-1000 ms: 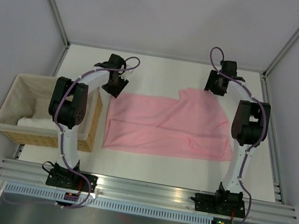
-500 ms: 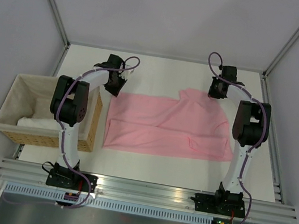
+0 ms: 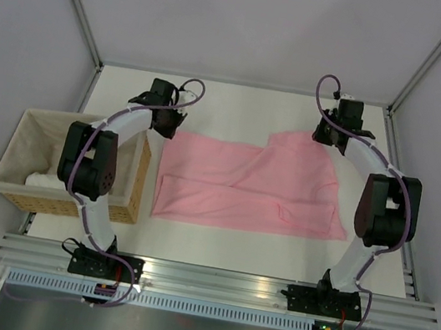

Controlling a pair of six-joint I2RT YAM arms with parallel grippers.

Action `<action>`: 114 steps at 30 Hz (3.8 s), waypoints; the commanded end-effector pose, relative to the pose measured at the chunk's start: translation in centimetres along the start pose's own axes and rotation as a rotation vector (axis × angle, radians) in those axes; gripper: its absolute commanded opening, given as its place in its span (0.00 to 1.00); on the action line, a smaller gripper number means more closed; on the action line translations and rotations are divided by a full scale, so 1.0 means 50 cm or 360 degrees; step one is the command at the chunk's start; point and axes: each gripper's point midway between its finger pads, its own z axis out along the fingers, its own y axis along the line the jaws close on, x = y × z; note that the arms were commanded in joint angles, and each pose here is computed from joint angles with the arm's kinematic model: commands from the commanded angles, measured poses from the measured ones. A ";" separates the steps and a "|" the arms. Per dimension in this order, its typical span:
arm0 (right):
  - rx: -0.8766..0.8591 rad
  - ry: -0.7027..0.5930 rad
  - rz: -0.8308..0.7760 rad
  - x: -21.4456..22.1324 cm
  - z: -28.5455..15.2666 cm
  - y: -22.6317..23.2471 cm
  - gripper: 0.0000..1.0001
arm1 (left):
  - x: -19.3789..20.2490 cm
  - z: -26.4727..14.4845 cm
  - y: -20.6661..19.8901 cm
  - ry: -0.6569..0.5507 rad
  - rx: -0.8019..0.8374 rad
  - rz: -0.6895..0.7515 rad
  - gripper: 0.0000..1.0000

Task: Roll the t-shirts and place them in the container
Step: Fold the tshirt

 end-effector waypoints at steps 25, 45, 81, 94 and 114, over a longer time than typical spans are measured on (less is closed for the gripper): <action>0.0268 -0.0068 0.0265 0.226 -0.221 -0.065 0.00 | 0.037 -0.097 -0.024 -0.0173 0.0012 0.0318 0.02; 0.0356 0.0083 0.0324 0.313 -0.193 -0.098 0.00 | 0.171 -0.105 -0.088 0.0114 0.0269 0.0429 0.22; 0.0348 0.0061 0.0341 0.286 -0.204 -0.090 0.00 | 0.136 -0.102 -0.124 0.0123 0.0420 0.0542 0.02; 0.0418 0.0011 0.0350 0.254 -0.241 -0.098 0.00 | 0.109 -0.130 -0.126 0.0016 0.0421 0.0654 0.02; 0.0345 -0.0127 0.0254 0.133 -0.248 -0.041 0.51 | 0.121 -0.197 -0.182 -0.0008 0.0712 0.0864 0.40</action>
